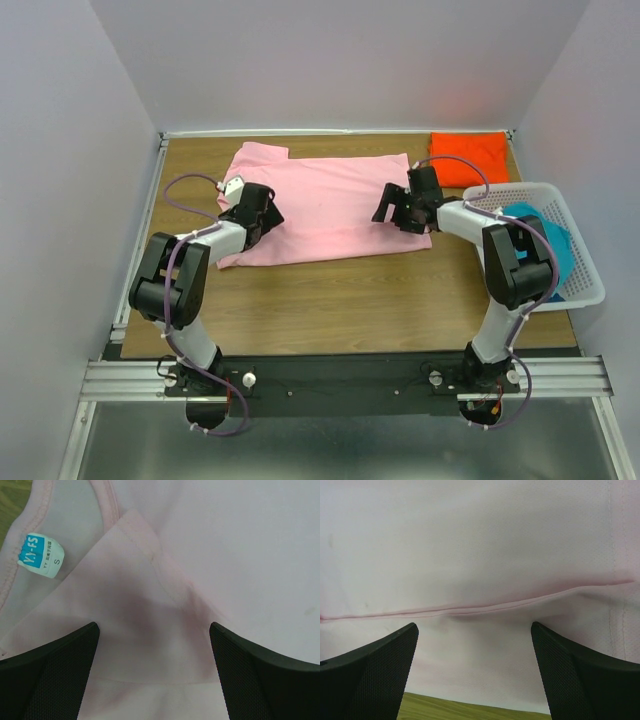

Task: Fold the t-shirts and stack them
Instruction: Fold the tshirt

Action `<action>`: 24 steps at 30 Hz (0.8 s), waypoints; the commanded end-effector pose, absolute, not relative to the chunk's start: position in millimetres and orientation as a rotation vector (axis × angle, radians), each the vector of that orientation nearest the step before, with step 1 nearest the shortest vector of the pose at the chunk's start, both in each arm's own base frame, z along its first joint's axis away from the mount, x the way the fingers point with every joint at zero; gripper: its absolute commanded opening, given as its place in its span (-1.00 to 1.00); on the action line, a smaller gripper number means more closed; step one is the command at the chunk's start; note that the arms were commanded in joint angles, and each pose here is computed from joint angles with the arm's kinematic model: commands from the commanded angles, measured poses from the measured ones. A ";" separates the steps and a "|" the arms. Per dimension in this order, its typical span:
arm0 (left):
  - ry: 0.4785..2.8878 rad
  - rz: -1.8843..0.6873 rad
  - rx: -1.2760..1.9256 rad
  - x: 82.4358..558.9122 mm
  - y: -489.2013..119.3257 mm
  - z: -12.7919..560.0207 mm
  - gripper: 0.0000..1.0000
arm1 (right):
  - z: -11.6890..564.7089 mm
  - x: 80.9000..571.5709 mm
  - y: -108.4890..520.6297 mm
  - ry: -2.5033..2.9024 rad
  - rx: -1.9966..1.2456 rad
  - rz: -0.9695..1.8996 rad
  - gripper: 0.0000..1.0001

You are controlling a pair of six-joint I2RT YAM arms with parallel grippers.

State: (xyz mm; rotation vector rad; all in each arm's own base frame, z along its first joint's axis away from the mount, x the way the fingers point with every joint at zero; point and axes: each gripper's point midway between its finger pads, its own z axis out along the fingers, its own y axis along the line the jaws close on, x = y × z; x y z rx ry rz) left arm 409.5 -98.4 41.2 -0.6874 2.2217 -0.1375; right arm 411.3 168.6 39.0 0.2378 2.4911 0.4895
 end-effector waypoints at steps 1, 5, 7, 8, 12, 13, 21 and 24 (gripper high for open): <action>2.293 -0.128 -0.754 389.2 -97.6 30.6 0.97 | 25.1 396.4 163.0 2.527 0.222 0.462 1.00; 2.351 -0.093 -0.811 360.0 -90.6 21.0 0.97 | 29.8 377.8 164.7 2.536 0.218 0.506 1.00; 2.394 -0.110 -0.823 342.9 -91.7 12.3 0.97 | 30.3 370.5 161.5 2.536 0.237 0.501 1.00; 2.405 -0.120 -0.827 337.4 -92.4 10.6 0.97 | 32.6 363.8 161.0 2.534 0.245 0.507 1.00; 2.436 -0.118 -0.870 308.3 -87.0 3.8 0.97 | 32.3 341.7 157.9 2.543 0.266 0.516 1.00; 2.438 -0.110 -0.883 304.1 -85.3 3.2 0.97 | 32.4 337.3 157.3 2.545 0.272 0.518 1.00; 2.407 -0.137 -0.957 267.1 -77.3 10.2 0.97 | 34.5 303.5 155.7 2.548 0.279 0.550 1.00; 2.365 -0.148 -0.972 263.5 -72.9 19.9 0.97 | 39.3 297.6 158.5 2.539 0.252 0.576 1.00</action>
